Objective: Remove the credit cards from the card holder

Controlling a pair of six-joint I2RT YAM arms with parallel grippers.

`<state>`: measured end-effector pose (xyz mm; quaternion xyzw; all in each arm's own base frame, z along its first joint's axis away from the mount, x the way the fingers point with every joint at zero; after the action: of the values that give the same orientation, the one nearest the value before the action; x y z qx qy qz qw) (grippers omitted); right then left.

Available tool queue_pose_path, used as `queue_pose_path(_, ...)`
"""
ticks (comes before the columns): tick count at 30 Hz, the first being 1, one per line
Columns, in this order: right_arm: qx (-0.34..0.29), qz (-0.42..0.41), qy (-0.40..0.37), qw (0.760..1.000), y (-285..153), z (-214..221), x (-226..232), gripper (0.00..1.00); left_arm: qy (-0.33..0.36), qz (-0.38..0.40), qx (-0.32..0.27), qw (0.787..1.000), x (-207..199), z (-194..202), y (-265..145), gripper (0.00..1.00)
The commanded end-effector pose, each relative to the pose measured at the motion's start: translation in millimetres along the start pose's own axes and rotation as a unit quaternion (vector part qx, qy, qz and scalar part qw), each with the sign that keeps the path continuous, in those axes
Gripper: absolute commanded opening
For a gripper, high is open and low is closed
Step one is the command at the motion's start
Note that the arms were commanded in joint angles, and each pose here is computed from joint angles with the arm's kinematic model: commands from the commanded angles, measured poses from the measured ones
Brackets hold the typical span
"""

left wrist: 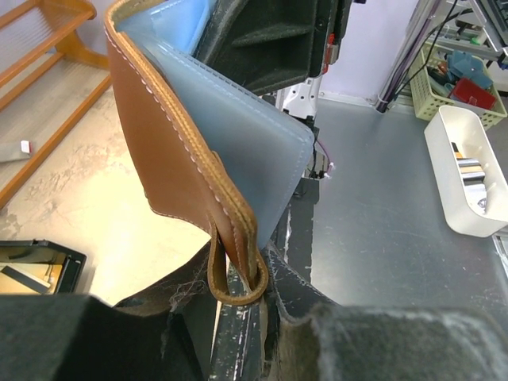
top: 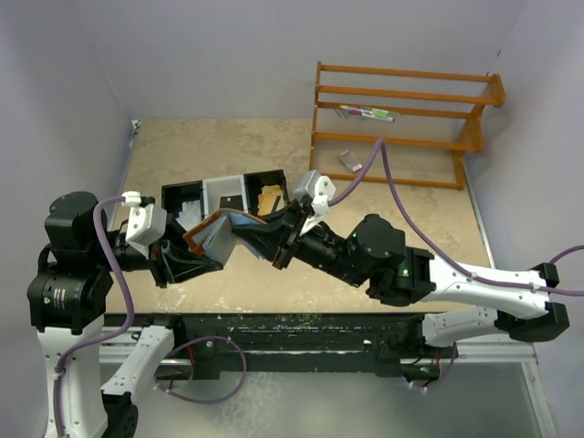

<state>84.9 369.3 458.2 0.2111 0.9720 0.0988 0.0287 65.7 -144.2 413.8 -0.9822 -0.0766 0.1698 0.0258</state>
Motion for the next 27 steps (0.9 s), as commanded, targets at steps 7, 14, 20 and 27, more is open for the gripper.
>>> queue_pose_path(7, -0.055, -0.124, -0.011, 0.991, -17.7, -22.8, 26.1, 0.00, 0.019, 0.034, -0.003, 0.999, -16.1, -10.5, -1.1, 0.27)
queue_pose_path(14, -0.060, -0.139, -0.005, 0.988, -22.5, -23.2, 23.6, 0.00, -0.004, 0.067, 0.001, 0.998, -22.7, -10.2, -0.7, 0.24)
queue_pose_path(20, -0.059, -0.152, 0.003, 0.987, -14.6, -20.5, 29.8, 0.00, -0.045, 0.105, 0.003, 0.993, -22.3, -5.5, 0.8, 0.22)
queue_pose_path(27, -0.002, -0.126, 0.060, 0.990, 12.5, 9.3, 16.5, 0.00, -0.057, 0.010, 0.000, 0.998, 4.8, -7.3, 3.0, 0.00)
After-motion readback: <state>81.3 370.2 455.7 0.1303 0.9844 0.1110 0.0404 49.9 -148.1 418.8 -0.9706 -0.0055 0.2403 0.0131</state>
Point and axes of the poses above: each gripper's point midway between its finger pads, its own y axis out along the fingers, its own x axis along the line the jaws close on, z = x × y, the point moved 3 cm from there along -y, back along the fingers, and after that the axes turned 13 degrees about -y, right-handed, at the moved point
